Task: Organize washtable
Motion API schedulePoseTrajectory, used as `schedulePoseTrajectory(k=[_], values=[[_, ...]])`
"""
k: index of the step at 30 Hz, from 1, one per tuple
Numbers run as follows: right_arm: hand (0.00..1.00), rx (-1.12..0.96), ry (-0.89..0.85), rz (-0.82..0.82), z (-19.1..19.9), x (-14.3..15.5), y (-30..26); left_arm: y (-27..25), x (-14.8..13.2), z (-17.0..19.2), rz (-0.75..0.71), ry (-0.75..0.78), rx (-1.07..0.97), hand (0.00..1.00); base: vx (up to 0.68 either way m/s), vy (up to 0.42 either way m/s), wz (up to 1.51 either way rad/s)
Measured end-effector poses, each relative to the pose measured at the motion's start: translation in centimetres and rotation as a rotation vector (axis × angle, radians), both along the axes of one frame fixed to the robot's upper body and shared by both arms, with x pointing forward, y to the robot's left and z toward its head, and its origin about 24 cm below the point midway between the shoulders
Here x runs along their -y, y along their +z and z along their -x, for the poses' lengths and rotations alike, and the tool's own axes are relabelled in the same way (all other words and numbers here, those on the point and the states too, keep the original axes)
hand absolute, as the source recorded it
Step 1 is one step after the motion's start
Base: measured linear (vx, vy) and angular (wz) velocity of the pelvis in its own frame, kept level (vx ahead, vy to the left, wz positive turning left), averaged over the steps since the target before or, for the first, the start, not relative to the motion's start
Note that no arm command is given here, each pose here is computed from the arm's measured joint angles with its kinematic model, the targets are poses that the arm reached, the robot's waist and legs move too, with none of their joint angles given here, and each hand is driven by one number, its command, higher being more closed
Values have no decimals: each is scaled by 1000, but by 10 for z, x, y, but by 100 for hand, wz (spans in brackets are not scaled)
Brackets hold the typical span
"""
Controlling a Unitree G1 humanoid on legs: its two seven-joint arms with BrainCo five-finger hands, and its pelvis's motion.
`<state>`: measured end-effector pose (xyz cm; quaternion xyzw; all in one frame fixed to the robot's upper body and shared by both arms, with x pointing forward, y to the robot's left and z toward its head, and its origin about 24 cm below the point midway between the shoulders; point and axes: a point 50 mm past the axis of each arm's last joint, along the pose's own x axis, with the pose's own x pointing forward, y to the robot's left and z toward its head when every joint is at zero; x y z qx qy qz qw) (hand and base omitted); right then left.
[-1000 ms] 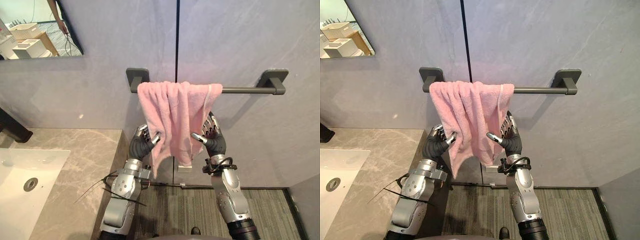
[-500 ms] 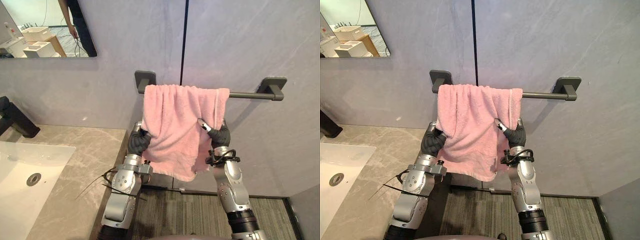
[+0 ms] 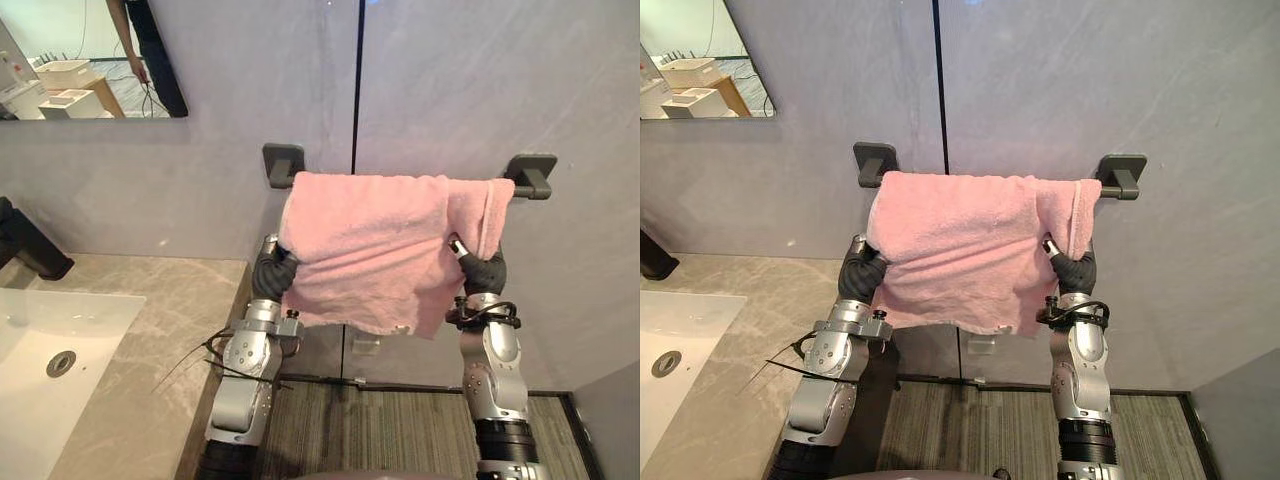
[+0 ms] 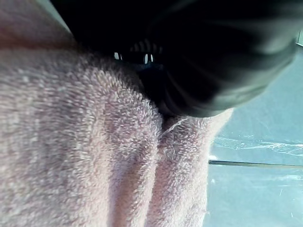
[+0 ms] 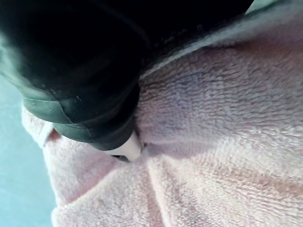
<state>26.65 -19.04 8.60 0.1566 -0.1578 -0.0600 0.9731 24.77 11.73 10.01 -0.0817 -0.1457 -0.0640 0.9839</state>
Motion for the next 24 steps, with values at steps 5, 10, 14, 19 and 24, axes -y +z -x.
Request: schedulePoseTrajectory(k=[5,10,14,19,24], values=[[100,1,-8,-2,0,2,0,1,1,-3,-26,10,12,100,-25,4,-2],[100,0,-7,-7,0,-1,-1,0,0,-4,-11,22,6,100,-20,1,-1],[100,0,-5,-13,0,-2,-1,0,-1,-4,-10,27,4,100,0,0,0],[0,-1,-5,-14,0,-2,-1,0,-1,-4,-6,32,3,100,0,0,0],[0,-4,-16,-16,1,0,-2,-9,-9,-7,3,82,-35,0,0,0,0]])
